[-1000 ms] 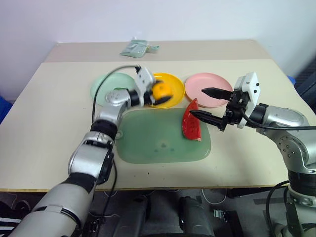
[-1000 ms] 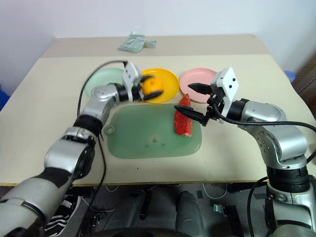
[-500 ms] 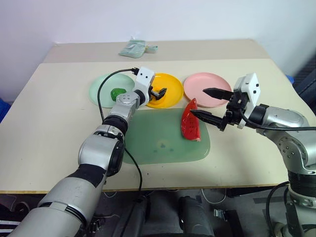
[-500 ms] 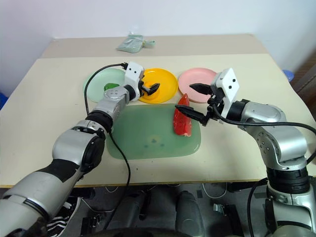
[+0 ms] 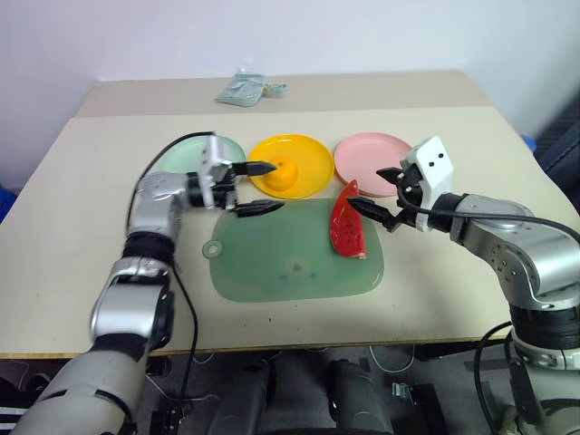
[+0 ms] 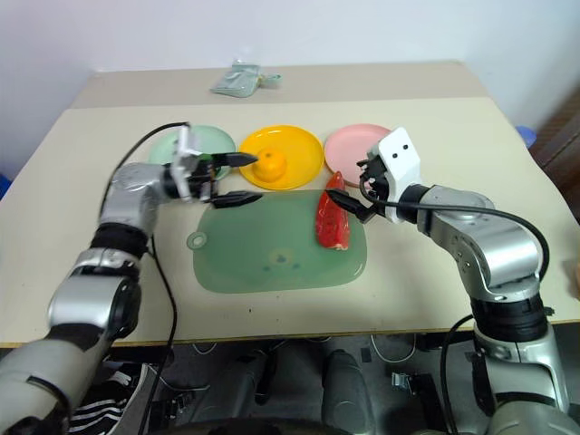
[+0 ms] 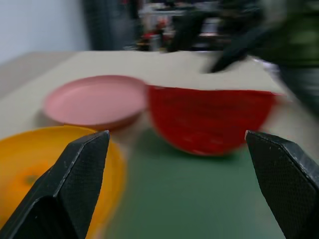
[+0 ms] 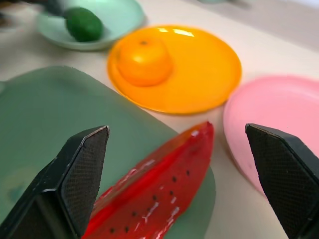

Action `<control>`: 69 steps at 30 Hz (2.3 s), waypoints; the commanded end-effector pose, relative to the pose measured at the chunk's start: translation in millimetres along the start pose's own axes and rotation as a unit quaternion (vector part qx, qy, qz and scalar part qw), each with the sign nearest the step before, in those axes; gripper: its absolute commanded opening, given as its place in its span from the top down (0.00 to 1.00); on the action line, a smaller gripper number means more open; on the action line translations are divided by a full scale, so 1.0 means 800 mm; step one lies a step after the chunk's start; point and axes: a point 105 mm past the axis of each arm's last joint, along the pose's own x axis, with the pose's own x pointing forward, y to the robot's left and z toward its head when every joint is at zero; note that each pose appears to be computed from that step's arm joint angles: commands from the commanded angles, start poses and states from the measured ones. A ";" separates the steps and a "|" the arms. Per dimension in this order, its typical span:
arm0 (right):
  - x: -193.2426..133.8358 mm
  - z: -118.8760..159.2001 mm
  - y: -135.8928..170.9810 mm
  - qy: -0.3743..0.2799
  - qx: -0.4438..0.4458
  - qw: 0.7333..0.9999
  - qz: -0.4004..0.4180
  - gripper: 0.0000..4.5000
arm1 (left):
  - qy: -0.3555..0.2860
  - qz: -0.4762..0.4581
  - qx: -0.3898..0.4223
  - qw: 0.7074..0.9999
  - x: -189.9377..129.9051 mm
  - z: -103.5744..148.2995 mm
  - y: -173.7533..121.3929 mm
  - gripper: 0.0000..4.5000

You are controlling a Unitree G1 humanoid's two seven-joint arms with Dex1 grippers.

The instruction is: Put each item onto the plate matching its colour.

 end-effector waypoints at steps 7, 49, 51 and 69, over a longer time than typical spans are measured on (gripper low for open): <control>0.006 -0.015 0.021 0.055 0.065 0.996 -0.009 0.00 | 0.021 -0.007 0.019 1.000 -0.037 0.015 -0.028 0.01; 0.017 0.032 0.017 -0.017 0.041 0.999 0.016 0.62 | 0.003 0.040 0.037 0.999 -0.030 0.025 -0.018 0.00; 0.019 0.033 0.037 -0.023 0.057 0.997 0.052 0.57 | 0.001 0.041 0.038 0.998 -0.029 0.026 -0.017 0.00; 0.029 -0.024 0.034 0.108 0.039 0.993 -0.020 0.02 | 0.001 0.037 0.042 0.998 -0.032 0.027 -0.022 0.00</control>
